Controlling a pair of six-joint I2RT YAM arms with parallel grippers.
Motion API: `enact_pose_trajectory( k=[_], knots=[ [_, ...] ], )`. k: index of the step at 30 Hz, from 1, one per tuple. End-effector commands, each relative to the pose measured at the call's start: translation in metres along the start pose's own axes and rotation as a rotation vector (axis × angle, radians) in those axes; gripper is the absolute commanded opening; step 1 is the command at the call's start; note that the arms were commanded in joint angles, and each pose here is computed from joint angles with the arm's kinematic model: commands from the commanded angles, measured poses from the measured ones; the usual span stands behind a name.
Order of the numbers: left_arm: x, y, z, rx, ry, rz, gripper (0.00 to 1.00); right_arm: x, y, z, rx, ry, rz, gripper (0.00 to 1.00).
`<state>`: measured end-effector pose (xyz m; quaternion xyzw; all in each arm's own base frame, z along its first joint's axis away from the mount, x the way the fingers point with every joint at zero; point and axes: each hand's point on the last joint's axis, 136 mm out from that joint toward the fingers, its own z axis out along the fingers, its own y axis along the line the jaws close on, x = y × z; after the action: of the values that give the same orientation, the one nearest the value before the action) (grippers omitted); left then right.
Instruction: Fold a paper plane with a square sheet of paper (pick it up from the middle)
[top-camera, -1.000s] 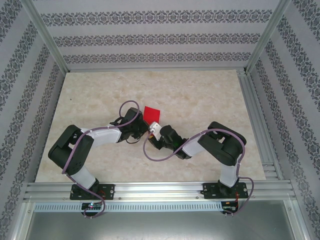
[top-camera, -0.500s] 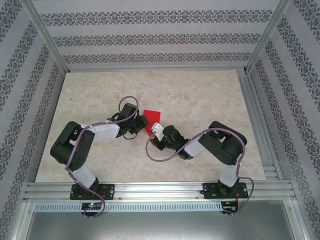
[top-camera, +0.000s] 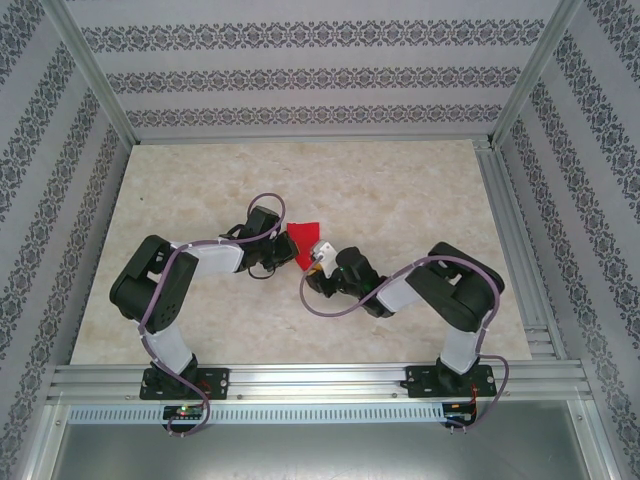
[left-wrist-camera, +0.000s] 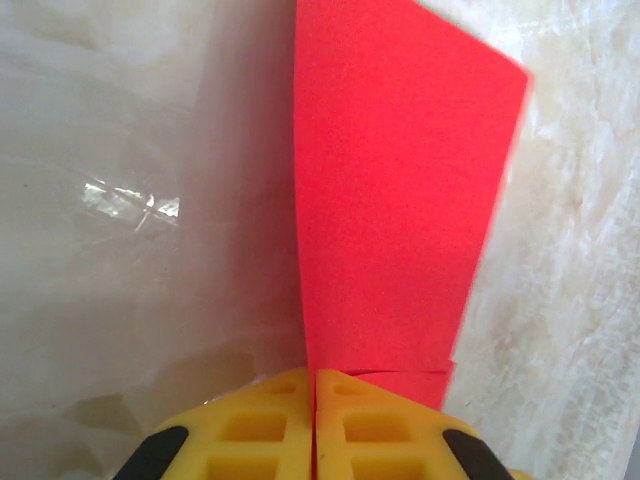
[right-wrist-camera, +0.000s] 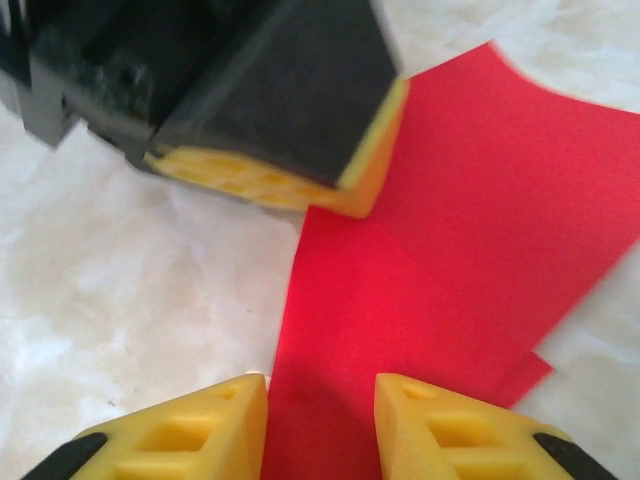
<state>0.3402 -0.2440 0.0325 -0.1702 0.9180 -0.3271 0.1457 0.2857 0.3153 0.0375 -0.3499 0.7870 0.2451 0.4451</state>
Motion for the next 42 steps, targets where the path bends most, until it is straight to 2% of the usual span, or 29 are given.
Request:
enact_pose_trajectory(
  k=[1,6,13,22,29,35,42],
  knots=[
    [-0.015,-0.013,-0.013,0.026,-0.054,-0.004,0.06,-0.045,-0.004,-0.019,-0.013,-0.151,0.07,0.41],
    [-0.02,-0.016,-0.026,0.002,-0.087,-0.041,0.05,-0.052,-0.007,-0.026,0.014,-0.149,0.063,0.51],
    [-0.02,-0.023,-0.031,0.007,-0.079,-0.079,0.05,-0.035,0.014,-0.008,0.029,-0.059,-0.092,0.53],
    [-0.017,-0.023,-0.035,0.005,-0.07,-0.107,0.05,-0.022,0.019,0.015,0.077,-0.053,-0.244,0.47],
    [-0.015,-0.025,-0.035,0.012,-0.056,-0.114,0.05,-0.024,0.005,0.023,0.164,-0.074,-0.263,0.4],
    [-0.014,-0.023,-0.034,0.005,-0.052,-0.115,0.05,-0.029,0.005,0.026,0.171,-0.087,-0.285,0.34],
    [-0.014,-0.018,-0.032,-0.011,-0.053,-0.114,0.05,-0.037,0.009,0.023,0.153,-0.105,-0.277,0.36]
  ],
)
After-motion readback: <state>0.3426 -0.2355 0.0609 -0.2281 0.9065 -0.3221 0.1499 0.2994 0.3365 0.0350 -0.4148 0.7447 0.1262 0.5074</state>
